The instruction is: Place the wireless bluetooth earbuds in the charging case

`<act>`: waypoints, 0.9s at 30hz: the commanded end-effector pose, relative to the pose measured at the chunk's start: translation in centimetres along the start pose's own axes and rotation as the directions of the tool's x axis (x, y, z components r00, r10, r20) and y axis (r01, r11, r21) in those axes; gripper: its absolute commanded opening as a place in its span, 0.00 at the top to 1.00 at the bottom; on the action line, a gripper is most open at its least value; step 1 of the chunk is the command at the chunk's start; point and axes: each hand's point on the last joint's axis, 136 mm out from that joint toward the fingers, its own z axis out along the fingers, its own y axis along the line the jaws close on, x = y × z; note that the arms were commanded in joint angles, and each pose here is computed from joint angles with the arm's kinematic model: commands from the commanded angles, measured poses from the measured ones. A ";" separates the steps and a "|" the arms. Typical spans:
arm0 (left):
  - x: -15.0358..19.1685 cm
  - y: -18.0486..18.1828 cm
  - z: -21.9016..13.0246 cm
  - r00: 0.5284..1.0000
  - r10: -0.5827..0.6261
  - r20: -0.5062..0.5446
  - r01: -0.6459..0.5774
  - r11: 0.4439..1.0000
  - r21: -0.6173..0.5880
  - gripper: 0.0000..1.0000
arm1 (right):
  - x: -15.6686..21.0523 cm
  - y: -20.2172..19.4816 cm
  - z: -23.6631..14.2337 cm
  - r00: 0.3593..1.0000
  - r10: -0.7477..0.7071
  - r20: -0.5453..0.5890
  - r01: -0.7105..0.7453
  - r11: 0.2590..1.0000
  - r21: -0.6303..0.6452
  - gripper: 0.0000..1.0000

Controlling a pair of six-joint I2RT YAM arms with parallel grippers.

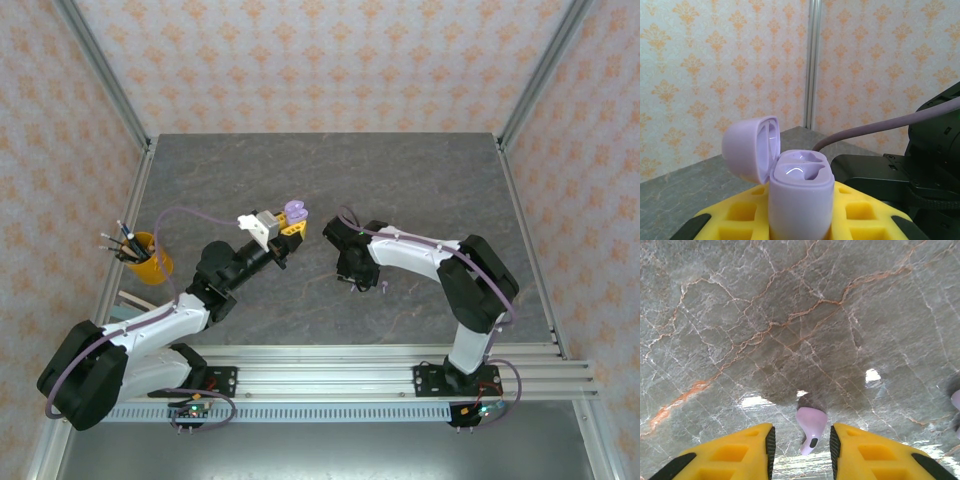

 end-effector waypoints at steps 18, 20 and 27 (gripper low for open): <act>-2.3 -0.6 0.2 0.999 0.007 0.052 -0.008 1.000 0.024 1.00 | 0.7 -1.7 2.0 1.000 0.016 -0.013 -0.015 0.997 0.079 0.66; -2.4 -0.6 0.2 0.999 0.007 0.053 -0.008 1.000 0.024 1.00 | 0.7 -1.7 2.2 1.000 0.015 -0.014 -0.013 0.997 0.081 0.66; -2.4 -0.7 0.2 0.999 0.004 0.053 -0.006 1.000 0.027 1.00 | 0.6 -1.7 2.4 1.000 0.020 -0.015 -0.019 0.997 0.081 0.70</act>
